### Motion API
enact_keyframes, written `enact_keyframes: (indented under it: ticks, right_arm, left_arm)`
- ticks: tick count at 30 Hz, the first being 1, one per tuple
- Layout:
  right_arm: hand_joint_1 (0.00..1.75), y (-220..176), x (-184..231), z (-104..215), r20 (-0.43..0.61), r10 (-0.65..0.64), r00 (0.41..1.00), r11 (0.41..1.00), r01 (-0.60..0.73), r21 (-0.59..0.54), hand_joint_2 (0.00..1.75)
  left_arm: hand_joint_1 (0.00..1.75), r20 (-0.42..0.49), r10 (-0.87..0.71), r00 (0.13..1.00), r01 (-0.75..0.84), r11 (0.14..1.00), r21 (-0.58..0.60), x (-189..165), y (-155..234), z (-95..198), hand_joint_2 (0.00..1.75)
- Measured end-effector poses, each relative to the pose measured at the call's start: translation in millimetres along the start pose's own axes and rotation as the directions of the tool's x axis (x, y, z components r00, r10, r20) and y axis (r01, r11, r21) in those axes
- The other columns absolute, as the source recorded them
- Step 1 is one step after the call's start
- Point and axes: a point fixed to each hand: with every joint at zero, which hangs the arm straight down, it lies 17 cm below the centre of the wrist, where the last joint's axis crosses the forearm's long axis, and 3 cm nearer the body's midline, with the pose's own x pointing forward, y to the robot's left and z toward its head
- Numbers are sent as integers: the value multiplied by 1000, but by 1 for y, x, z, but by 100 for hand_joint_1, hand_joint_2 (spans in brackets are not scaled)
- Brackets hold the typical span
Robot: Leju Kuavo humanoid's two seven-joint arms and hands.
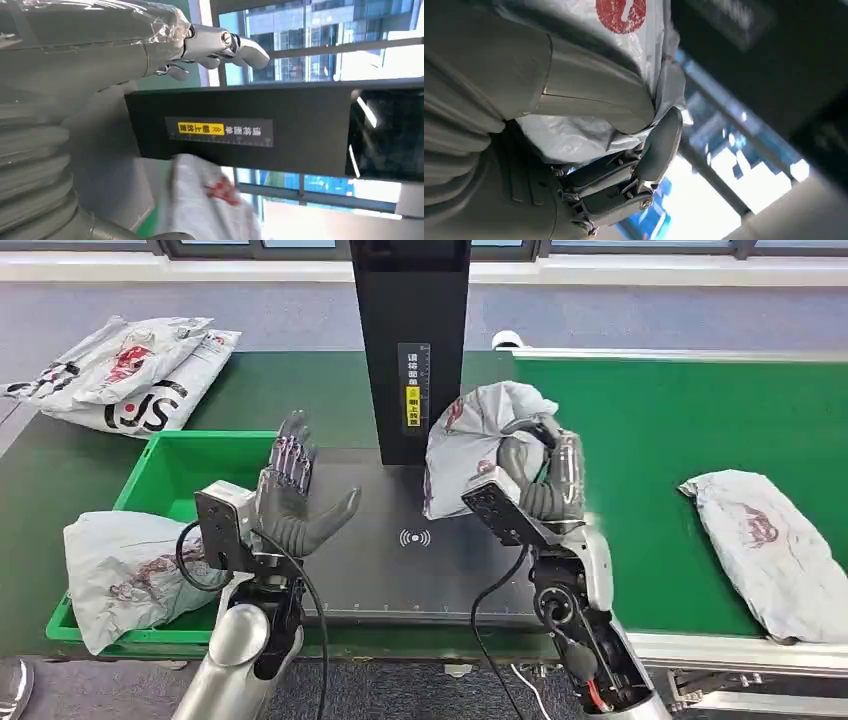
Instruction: Moved the parcel from conveyor to table for the left to box.
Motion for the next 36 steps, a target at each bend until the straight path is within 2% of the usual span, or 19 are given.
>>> enact_keyframes:
  ticks: [9,14,17,18,19,26,36]
  right_arm:
    - [175,97,-2,38,-81,-92,992,955,111,274,175]
    - [175,138,-4,63,-134,-112,985,898,158,412,175]
    - [175,163,-8,81,-201,-157,967,839,238,488,175]
    - [129,168,-9,85,-215,-169,962,825,257,503,175]
    - [0,173,-9,90,-228,-177,958,811,273,517,175]
    - [0,188,-21,97,-246,-107,963,816,227,531,175]
    - [0,192,-29,100,-262,-86,961,819,218,531,175]
  left_arm:
    - [0,20,-4,1000,3,1000,18,7,5,-4,175]
    - [0,20,-15,1000,15,999,29,6,12,-5,175]
    - [0,22,-18,1000,17,999,28,6,14,-6,175]
    - [0,23,-16,1000,16,999,28,6,14,-7,175]
    - [0,26,-15,1000,14,1000,28,7,15,-8,175]
    - [0,29,-21,999,20,999,29,7,16,-9,175]
    - [0,29,-30,999,29,999,34,7,18,-9,175]
